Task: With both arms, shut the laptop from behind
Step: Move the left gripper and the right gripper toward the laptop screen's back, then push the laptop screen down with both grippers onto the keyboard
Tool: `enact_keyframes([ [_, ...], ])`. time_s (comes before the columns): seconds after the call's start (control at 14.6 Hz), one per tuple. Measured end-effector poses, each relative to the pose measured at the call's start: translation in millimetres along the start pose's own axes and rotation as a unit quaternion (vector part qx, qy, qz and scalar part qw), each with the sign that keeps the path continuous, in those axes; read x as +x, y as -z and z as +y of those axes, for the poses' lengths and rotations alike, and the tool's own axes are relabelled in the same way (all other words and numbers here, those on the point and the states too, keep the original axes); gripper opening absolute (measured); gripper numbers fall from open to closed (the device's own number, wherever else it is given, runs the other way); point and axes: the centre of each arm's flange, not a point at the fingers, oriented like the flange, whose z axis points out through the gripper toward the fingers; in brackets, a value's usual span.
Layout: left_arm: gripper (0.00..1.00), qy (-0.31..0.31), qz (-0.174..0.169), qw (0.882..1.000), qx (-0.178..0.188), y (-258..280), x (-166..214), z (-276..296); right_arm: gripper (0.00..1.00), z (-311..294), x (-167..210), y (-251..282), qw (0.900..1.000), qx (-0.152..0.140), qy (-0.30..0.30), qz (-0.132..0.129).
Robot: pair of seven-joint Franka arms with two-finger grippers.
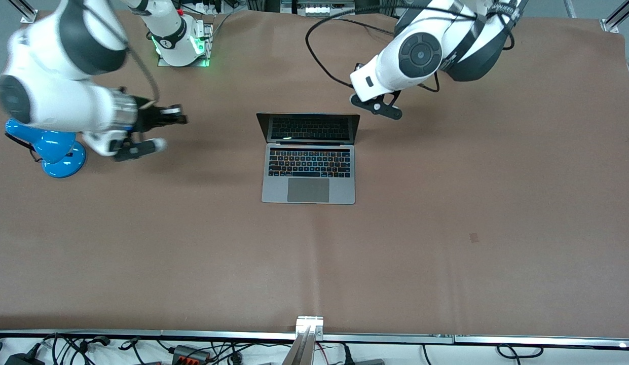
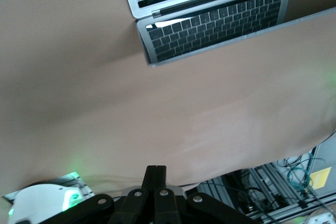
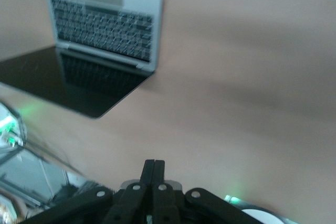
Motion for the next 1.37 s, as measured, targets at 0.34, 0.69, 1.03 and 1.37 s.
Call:
enact_keyframes([
  [0.34, 0.01, 0.019, -0.032, 0.999, 0.011, -67, 26, 10, 0.01, -74, -7, -102, 0.999, -0.009, 0.031, -0.021],
  [0.69, 0.01, 0.005, 0.007, 1.0, 0.03, -99, 48, 11, 0.01, -131, -29, -171, 0.999, -0.043, 0.002, -0.005],
  [1.03, 0.01, 0.009, 0.043, 0.999, 0.017, -81, 69, 3, 0.01, -119, -14, -161, 0.998, -0.031, -0.014, 0.043],
  [1.37, 0.01, 0.026, 0.053, 0.998, -0.005, -64, 93, -5, 0.01, -116, -4, -160, 0.997, -0.027, -0.018, 0.071],
])
